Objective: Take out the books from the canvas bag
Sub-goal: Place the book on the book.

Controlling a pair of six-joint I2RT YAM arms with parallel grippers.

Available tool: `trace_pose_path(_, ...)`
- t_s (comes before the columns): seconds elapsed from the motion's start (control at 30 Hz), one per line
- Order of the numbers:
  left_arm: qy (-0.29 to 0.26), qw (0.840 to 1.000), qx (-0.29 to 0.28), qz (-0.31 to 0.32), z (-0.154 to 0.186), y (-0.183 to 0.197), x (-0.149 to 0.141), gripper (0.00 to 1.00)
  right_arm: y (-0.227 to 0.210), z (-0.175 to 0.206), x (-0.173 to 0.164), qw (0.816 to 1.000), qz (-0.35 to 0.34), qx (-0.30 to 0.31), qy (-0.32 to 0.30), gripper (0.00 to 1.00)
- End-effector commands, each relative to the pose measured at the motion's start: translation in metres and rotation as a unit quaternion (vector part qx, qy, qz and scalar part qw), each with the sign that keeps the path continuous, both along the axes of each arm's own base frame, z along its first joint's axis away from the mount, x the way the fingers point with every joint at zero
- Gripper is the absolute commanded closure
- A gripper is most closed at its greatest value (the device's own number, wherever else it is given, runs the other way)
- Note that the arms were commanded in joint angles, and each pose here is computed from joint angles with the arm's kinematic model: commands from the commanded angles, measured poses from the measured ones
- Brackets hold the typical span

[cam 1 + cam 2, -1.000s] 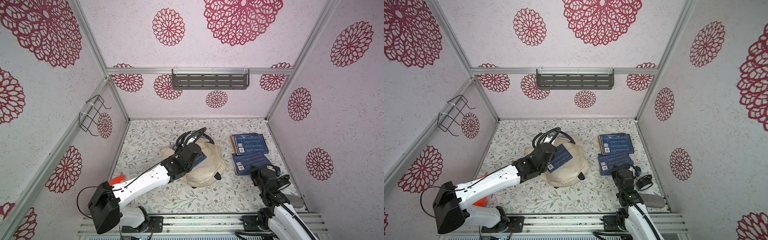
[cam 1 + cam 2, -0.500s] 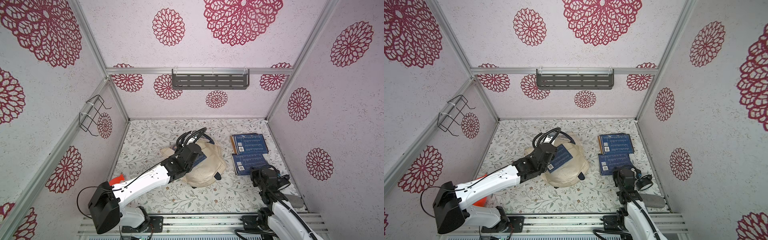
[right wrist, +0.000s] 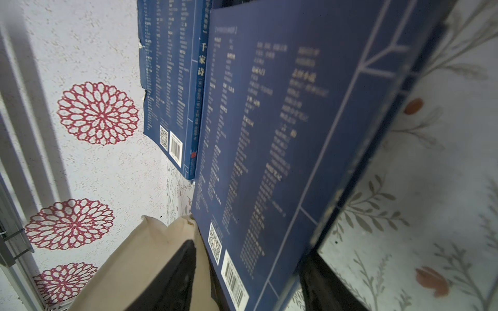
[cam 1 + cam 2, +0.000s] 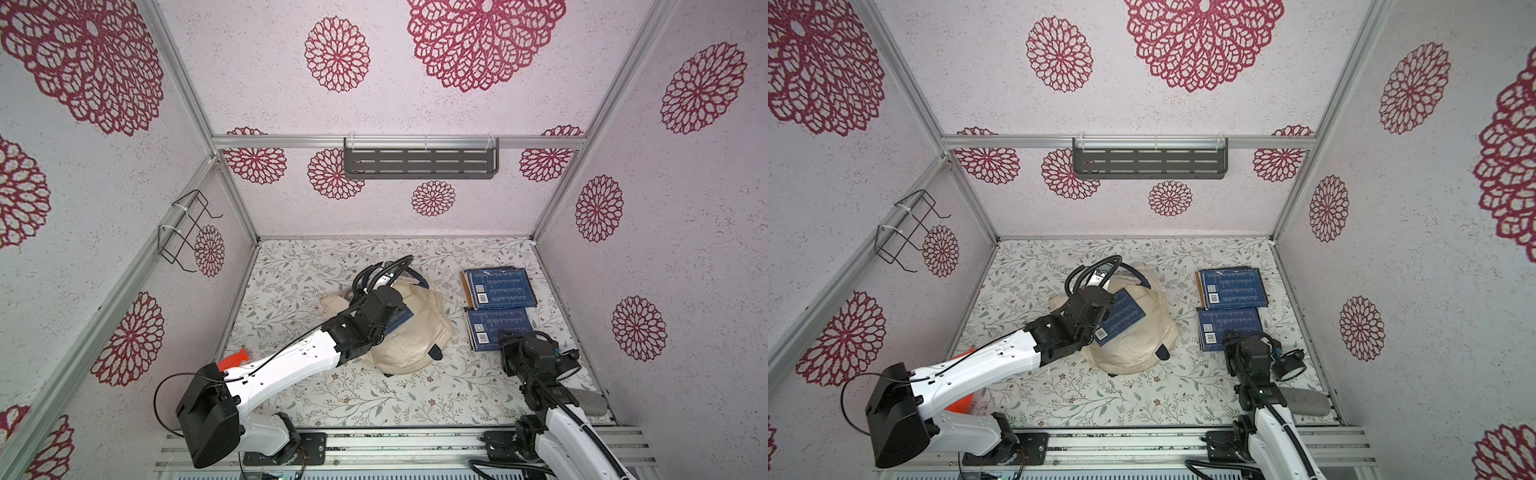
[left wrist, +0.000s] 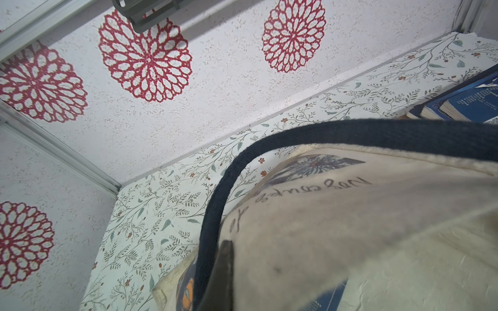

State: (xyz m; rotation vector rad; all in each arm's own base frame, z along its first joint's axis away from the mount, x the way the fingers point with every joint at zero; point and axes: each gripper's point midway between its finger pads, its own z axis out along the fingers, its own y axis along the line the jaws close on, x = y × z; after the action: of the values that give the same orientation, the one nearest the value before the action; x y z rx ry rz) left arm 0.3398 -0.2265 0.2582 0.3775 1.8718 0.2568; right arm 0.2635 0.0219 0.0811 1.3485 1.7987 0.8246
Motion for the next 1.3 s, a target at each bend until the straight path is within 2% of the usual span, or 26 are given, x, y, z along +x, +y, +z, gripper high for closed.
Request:
trace_pose_path(0.0,-0.022,1.0,-0.018,0.0,0.016,-0.003,-0.001,1.0,0.0,0.001,-0.002,1.0,0.009,-0.011,0.02,0.31)
trace_pose_path(0.2,-0.021,1.0,-0.016,-0.001,0.016,-0.004,-0.002,1.0,0.0,0.002,-0.006,0.999,0.011,-0.015,0.035,0.2)
trace_pose_path(0.3,-0.021,1.0,-0.017,-0.001,0.016,-0.003,-0.002,1.0,-0.002,0.008,-0.008,0.999,0.012,-0.026,0.043,0.03)
trace_pose_path(0.33,-0.021,1.0,-0.018,-0.002,0.017,-0.003,-0.002,1.0,-0.003,0.01,-0.009,0.998,0.013,-0.031,0.046,0.01)
trace_pose_path(0.53,-0.021,1.0,-0.02,-0.004,0.018,-0.004,-0.003,1.0,-0.004,0.021,-0.01,0.996,0.023,-0.053,0.065,0.01)
trace_pose_path(0.73,-0.016,0.999,-0.026,-0.012,0.017,-0.008,-0.003,1.0,0.008,0.055,0.008,0.995,0.061,-0.072,0.005,0.01)
trace_pose_path(0.93,-0.013,0.999,-0.027,-0.017,0.016,-0.009,-0.003,1.0,0.051,0.091,0.018,0.983,0.121,-0.124,-0.057,0.01)
trace_pose_path(1.27,-0.009,0.999,-0.037,-0.03,0.016,-0.014,-0.004,1.0,0.131,0.101,0.019,0.96,0.221,-0.132,-0.109,0.02)
